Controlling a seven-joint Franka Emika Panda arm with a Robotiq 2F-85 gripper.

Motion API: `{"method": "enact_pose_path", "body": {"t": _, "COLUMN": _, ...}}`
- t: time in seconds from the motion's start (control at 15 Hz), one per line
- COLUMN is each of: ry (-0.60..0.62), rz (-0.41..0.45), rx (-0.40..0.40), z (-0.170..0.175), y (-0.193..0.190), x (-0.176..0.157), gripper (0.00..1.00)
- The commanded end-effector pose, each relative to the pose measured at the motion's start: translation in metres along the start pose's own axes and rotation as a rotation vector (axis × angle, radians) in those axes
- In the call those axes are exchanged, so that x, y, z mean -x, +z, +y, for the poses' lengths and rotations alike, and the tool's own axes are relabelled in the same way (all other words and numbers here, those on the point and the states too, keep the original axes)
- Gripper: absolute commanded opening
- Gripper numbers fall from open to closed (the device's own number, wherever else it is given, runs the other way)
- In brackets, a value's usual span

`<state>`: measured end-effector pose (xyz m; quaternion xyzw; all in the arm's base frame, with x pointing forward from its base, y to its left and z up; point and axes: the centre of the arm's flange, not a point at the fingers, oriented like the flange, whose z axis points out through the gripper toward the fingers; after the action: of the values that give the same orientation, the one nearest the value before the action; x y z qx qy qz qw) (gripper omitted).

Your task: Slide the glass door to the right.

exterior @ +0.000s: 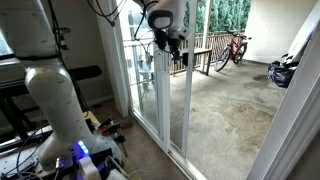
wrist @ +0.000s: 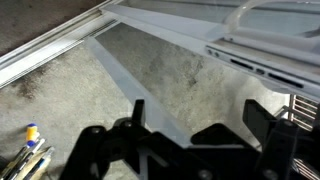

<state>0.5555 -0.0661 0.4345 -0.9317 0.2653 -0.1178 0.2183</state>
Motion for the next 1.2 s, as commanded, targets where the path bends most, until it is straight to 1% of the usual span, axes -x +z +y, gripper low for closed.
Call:
{"method": "enact_pose_path", "body": {"t": 0.0, "ry": -0.04, "rz": -0.033, "rx": 0.026, "z": 0.026, "y": 0.01, "x": -0.006, "gripper": 1.0}}
{"method": "enact_pose_path", "body": {"t": 0.07, "ry": -0.08, "rz": -0.041, "rx": 0.004, "z": 0.018, "y": 0.008, "x": 0.006, "gripper": 1.0}}
{"method": "enact_pose_path", "body": {"t": 0.13, "ry": -0.109, "rz": -0.053, "rx": 0.0, "z": 0.012, "y": 0.008, "x": 0.014, "gripper": 1.0}}
{"method": "enact_pose_path", "body": {"t": 0.2, "ry": -0.163, "rz": -0.059, "rx": 0.006, "z": 0.0, "y": 0.008, "x": 0.03, "gripper": 1.0}}
{"method": "enact_pose_path", "body": {"t": 0.4, "ry": -0.266, "rz": -0.084, "rx": -0.012, "z": -0.029, "y": 0.01, "x": 0.06, "gripper": 1.0}}
{"method": "enact_pose_path", "body": {"t": 0.53, "ry": -0.327, "rz": -0.112, "rx": -0.046, "z": -0.044, "y": 0.003, "x": 0.081, "gripper": 1.0}}
{"method": "enact_pose_path", "body": {"t": 0.67, "ry": -0.394, "rz": -0.12, "rx": -0.114, "z": -0.049, "y": -0.017, "x": 0.101, "gripper": 1.0}}
{"method": "enact_pose_path", "body": {"t": 0.8, "ry": -0.415, "rz": -0.06, "rx": -0.16, "z": -0.053, "y": -0.035, "x": 0.11, "gripper": 1.0}}
{"method": "enact_pose_path", "body": {"t": 0.87, "ry": -0.422, "rz": -0.044, "rx": -0.163, "z": -0.057, "y": -0.038, "x": 0.112, "gripper": 1.0}}
{"method": "enact_pose_path", "body": {"t": 1.0, "ry": -0.403, "rz": -0.015, "rx": -0.127, "z": -0.061, "y": -0.033, "x": 0.112, "gripper": 1.0}}
{"method": "enact_pose_path", "body": {"t": 1.13, "ry": -0.405, "rz": 0.013, "rx": -0.112, "z": -0.066, "y": -0.023, "x": 0.108, "gripper": 1.0}}
